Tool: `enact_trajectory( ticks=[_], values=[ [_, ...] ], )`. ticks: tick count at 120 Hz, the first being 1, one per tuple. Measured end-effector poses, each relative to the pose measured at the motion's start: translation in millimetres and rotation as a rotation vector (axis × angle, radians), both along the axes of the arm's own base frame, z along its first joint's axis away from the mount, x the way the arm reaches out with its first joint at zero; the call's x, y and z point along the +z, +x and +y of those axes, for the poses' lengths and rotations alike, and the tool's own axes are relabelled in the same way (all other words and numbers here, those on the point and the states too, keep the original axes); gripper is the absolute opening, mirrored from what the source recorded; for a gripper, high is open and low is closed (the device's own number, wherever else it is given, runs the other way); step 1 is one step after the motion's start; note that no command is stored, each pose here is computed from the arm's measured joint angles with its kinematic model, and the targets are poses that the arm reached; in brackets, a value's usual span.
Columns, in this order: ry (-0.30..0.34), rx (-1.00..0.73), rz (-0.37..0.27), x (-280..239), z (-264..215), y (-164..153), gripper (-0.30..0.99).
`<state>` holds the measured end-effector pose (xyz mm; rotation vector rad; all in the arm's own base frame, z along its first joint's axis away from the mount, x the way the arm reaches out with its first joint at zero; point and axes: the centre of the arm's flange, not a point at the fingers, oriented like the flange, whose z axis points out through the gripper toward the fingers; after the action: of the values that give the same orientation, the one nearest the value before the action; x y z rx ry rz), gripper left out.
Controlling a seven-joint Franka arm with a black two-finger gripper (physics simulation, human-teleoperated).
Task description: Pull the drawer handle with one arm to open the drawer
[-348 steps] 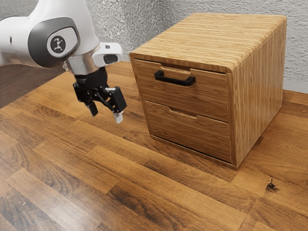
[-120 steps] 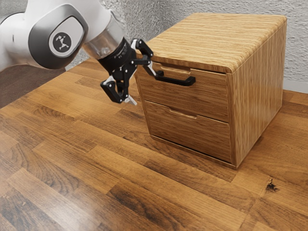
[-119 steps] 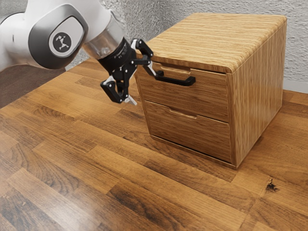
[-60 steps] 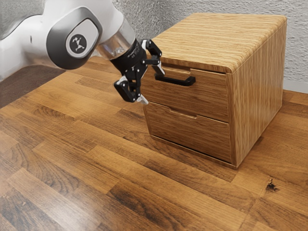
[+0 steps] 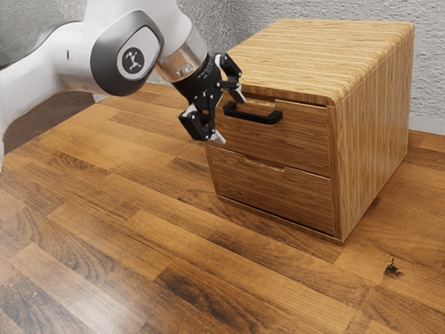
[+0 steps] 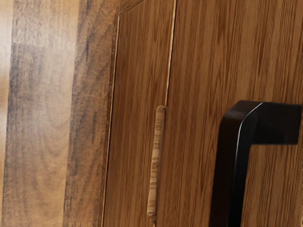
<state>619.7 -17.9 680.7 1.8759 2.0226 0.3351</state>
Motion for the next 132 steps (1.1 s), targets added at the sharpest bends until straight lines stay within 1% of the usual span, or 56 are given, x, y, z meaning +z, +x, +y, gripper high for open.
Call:
enact_trajectory(
  ticks=[33, 39, 49, 56, 68, 78, 89, 103, 123, 132],
  values=[
    [0.007, 0.004, 0.01, -10, -3, 7, 0.69],
    [0.008, 0.004, 0.012, -10, -3, 6, 0.61],
    [0.009, 0.005, 0.022, -11, -4, 5, 0.42],
    [0.009, 0.006, 0.03, -11, -4, 4, 0.3],
    [0.009, 0.011, 0.04, -11, -3, 2, 0.16],
    [0.01, 0.007, 0.043, -5, -9, -9, 0.07],
    [0.011, -0.002, 0.056, -1, -19, -20, 0.0],
    [0.014, 0.005, 0.092, -10, -22, -35, -0.06],
    [0.025, 0.018, 0.112, -10, -23, -67, -0.07],
    [0.024, 0.037, 0.12, -11, -13, -78, -0.08]
  ],
)
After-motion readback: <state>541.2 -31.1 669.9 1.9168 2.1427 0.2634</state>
